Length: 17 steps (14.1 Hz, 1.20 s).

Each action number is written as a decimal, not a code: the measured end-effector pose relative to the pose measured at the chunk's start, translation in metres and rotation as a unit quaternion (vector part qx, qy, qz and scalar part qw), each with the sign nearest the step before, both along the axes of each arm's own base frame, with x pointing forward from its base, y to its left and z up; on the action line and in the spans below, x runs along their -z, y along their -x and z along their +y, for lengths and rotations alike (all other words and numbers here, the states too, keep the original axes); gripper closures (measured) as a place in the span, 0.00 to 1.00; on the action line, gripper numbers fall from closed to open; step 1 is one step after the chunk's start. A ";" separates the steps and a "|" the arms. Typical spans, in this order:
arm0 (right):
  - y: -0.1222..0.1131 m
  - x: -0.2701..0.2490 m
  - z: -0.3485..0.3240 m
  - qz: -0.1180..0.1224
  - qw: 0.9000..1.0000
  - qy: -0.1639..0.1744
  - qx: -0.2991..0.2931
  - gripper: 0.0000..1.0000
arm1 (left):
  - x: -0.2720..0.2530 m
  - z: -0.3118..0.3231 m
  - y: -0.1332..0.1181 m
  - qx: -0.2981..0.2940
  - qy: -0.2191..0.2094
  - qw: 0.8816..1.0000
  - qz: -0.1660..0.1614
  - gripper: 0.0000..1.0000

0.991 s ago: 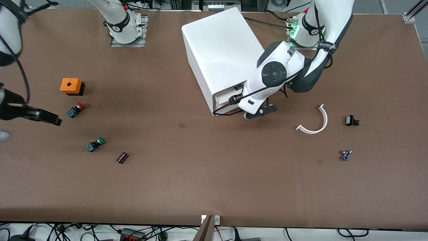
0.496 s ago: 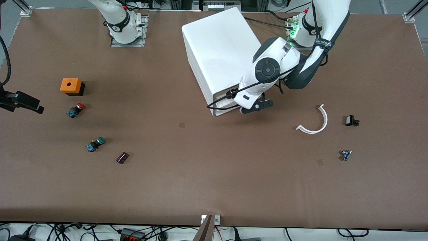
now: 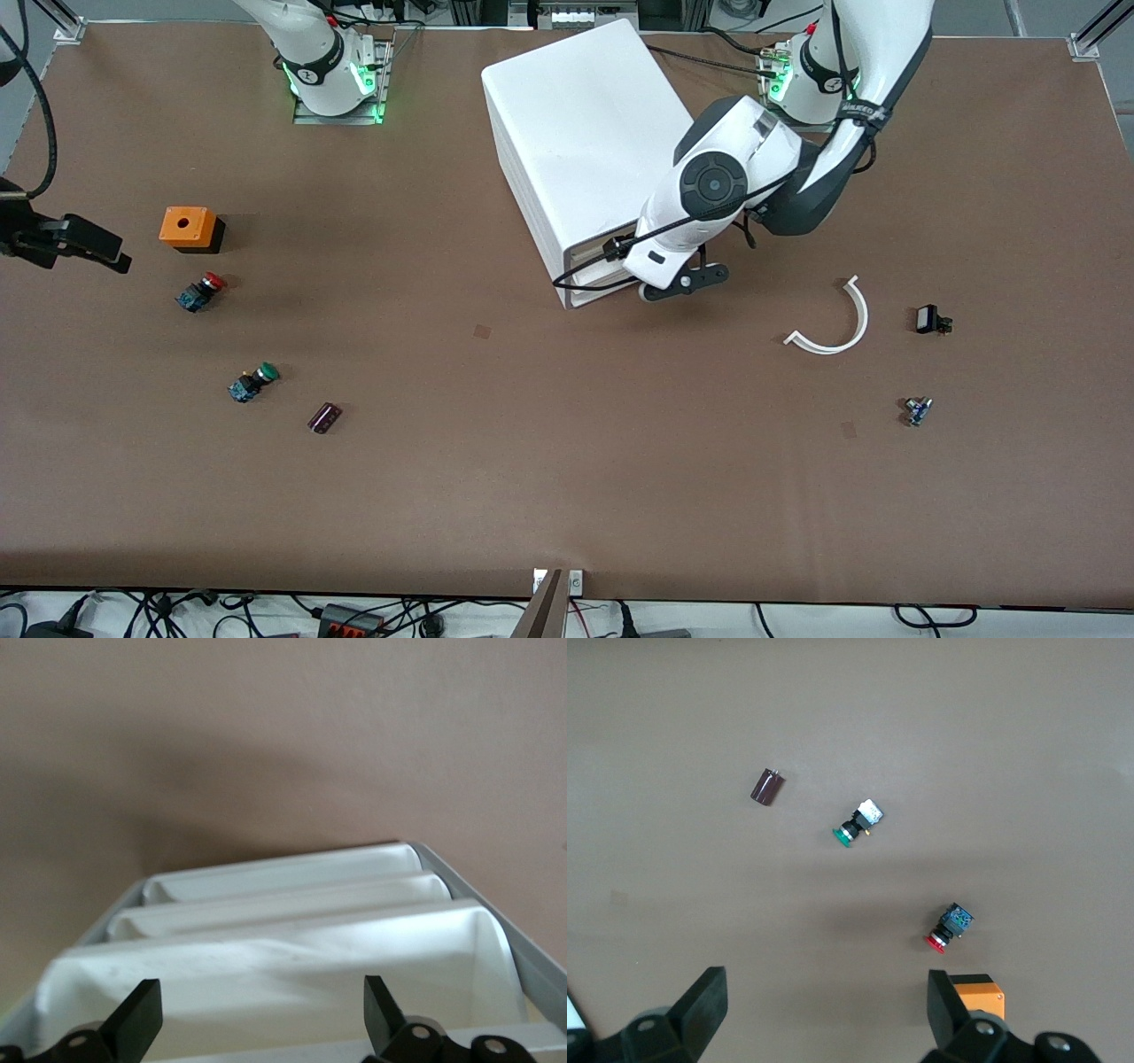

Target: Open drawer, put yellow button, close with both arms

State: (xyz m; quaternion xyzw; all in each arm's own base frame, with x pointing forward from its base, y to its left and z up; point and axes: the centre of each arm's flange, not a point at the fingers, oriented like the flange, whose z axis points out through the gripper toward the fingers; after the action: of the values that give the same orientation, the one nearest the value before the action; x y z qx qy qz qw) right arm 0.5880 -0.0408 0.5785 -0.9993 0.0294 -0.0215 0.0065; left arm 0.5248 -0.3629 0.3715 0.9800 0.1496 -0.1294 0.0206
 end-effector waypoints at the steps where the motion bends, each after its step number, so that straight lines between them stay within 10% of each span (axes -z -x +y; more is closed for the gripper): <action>1: 0.006 0.004 0.000 -0.005 1.000 0.000 -0.003 0.00 | -0.014 0.017 -0.014 0.015 -0.011 1.000 -0.014 0.00; 9: 0.019 0.000 -0.001 -0.015 1.000 0.000 -0.013 0.00 | -0.113 0.211 -0.110 0.160 -0.026 0.984 -0.073 0.00; 17: 0.019 -0.004 -0.004 -0.017 1.000 0.000 -0.011 0.00 | -0.204 0.352 -0.092 0.201 0.009 0.975 -0.090 0.00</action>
State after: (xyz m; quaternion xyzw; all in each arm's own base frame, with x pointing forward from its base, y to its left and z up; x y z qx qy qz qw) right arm 0.5687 -0.0450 0.5827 -0.9991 0.0186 -0.0383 0.0069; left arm 0.6164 -0.0105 0.5756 0.9975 -0.0541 -0.0435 0.0164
